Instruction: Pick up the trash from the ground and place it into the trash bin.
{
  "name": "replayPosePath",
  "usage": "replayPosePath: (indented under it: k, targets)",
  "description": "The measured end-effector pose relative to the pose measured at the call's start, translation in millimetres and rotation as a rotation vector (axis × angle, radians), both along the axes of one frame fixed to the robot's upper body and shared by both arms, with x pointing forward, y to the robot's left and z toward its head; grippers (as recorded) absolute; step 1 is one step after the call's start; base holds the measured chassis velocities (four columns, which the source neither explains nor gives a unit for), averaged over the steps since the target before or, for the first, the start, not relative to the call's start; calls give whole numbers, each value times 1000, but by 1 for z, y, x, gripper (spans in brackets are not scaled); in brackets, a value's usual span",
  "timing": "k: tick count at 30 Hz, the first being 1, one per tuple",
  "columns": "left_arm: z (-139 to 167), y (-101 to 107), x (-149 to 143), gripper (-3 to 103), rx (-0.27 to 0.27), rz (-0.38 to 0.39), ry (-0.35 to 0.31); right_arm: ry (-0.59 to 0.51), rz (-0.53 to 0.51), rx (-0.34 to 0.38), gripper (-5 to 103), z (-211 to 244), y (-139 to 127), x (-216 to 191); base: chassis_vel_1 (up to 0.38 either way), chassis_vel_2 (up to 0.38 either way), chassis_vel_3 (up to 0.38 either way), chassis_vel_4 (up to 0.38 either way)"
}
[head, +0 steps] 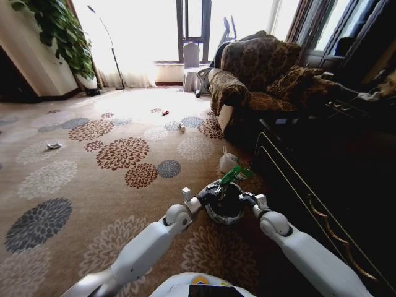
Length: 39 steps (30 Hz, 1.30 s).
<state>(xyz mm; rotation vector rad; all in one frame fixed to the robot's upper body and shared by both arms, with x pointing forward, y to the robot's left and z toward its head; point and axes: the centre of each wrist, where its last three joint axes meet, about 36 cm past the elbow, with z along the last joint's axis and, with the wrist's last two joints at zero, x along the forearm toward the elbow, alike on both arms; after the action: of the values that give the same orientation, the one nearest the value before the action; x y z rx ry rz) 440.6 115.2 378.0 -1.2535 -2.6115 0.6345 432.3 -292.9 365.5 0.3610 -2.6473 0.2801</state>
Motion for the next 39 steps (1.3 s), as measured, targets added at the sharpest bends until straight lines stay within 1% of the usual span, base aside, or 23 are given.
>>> replayPosePath:
  k: [2,5,7,8,9,10,11,13,15,16,20,22,23,25,28,29,31,33,34,36,37,38,39]
  targets:
    - [0,1,0,16,4,2,-2,0,0,0,2,0,0,0,0,0,0,0]
    - [-2,2,0,32,12,1,-4,-3,3,12,2,1,0,-1,0,0,0,0]
    - [-2,1,0,32,13,-1,-5,-3,5,15,2,1,1,-2,0,0,0,0]
    - [-2,1,0,38,12,-3,-5,-3,7,20,2,1,2,-3,0,0,0,0]
    - [-2,1,0,38,12,-3,-5,-3,7,20,2,1,2,-3,0,0,0,0]
    - [-3,0,0,43,13,-5,-6,-2,8,22,2,1,2,-4,0,0,0,0]
    - [-3,0,0,54,14,-7,-7,-2,8,25,2,1,2,-5,0,0,0,0]
    - [-3,0,0,54,13,-7,-7,-2,8,27,2,2,1,-5,0,0,0,0]
    - [-2,0,-1,66,7,-6,-11,1,9,31,2,4,-2,-6,0,0,0,0]
    - [-2,0,-1,66,7,-6,-11,1,9,31,2,4,-2,-6,0,0,0,0]
    - [1,1,0,87,2,-6,-17,4,6,38,2,4,-5,-7,0,0,0,0]
    - [1,1,0,87,1,-5,-18,4,6,39,2,4,-5,-7,0,0,0,0]
    - [3,1,0,97,-3,-4,-21,7,6,42,2,4,-5,-8,0,0,0,0]
    - [4,1,0,97,-6,-3,-24,8,6,44,2,3,-5,-9,0,0,0,0]
    - [7,3,3,99,-16,11,-37,13,3,54,2,2,-5,-10,0,0,0,0]
    - [10,5,6,100,-21,21,-47,16,1,61,2,2,-5,-11,0,0,0,0]
    - [17,12,17,100,-25,57,-85,26,21,104,2,4,-13,-14,0,0,0,0]
    - [19,14,20,100,-23,64,-94,24,27,110,2,4,-14,-14,0,0,0,0]
    - [21,19,28,100,-12,88,-116,13,30,128,2,4,-17,-16,0,0,0,0]
    - [19,29,43,100,40,145,-149,0,17,149,2,7,-20,-18,0,0,0,0]
    - [19,29,43,100,40,145,-149,0,17,149,2,7,-20,-18,0,0,0,0]
    - [13,36,54,100,104,183,-183,-7,4,156,2,9,-22,-21,0,0,0,0]
    - [7,41,63,100,154,210,-211,-6,-7,160,2,11,-23,-25,0,0,0,0]
